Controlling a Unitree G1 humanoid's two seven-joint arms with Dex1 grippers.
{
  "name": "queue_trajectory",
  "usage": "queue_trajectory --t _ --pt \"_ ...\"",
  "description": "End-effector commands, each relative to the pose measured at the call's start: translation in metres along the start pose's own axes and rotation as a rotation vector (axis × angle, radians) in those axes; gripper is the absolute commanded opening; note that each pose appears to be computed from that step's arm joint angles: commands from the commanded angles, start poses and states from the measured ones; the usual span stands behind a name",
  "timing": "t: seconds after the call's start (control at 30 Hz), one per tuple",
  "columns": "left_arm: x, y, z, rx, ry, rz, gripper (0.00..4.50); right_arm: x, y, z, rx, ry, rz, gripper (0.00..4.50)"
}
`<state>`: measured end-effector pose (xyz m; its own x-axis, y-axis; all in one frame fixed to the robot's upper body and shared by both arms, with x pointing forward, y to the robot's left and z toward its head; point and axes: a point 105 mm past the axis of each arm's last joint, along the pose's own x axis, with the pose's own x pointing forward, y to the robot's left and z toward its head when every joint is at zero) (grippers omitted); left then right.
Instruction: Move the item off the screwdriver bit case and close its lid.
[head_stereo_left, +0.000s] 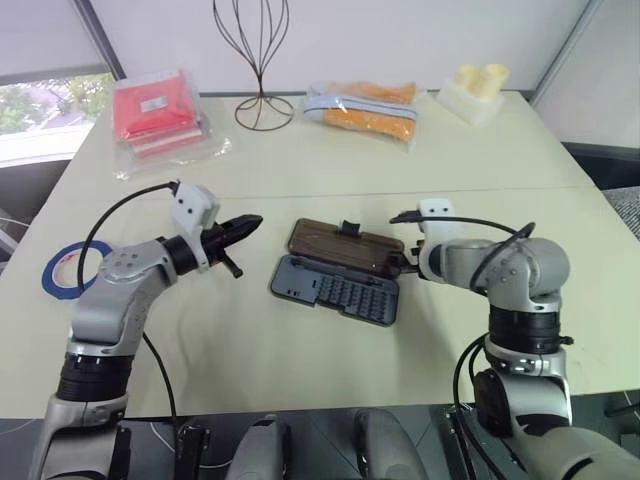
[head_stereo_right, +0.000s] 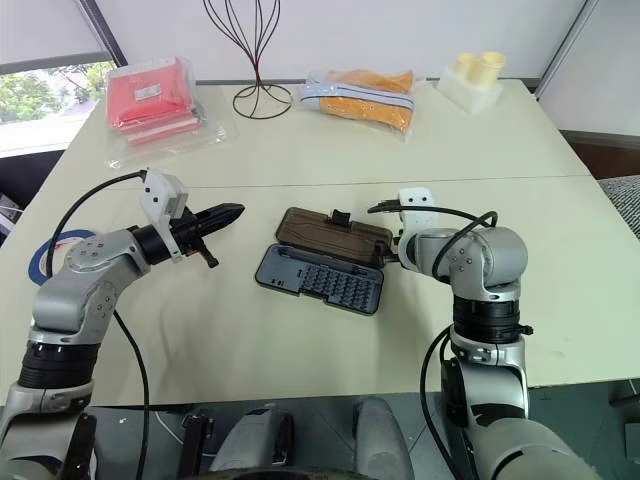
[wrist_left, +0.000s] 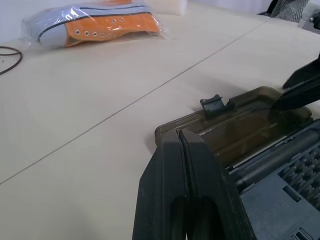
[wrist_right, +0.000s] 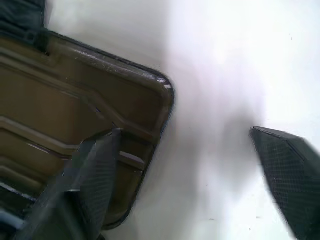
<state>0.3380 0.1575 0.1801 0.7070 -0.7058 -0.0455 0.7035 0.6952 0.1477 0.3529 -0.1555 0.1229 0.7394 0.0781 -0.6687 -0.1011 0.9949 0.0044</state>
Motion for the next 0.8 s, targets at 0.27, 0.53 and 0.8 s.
queue_trajectory --t 0.27,0.53,0.8 --pt "-0.002 -0.001 0.012 0.057 -0.033 0.003 0.00 -0.003 0.001 0.004 -0.016 -0.025 -0.011 0.08" --pt "-0.004 0.001 0.011 0.057 -0.031 0.017 0.00 -0.001 0.004 -0.001 -0.033 -0.015 0.004 0.08" --pt "-0.005 0.003 0.011 0.059 -0.033 0.026 0.00 -0.006 0.003 -0.008 -0.031 -0.031 0.026 0.08"
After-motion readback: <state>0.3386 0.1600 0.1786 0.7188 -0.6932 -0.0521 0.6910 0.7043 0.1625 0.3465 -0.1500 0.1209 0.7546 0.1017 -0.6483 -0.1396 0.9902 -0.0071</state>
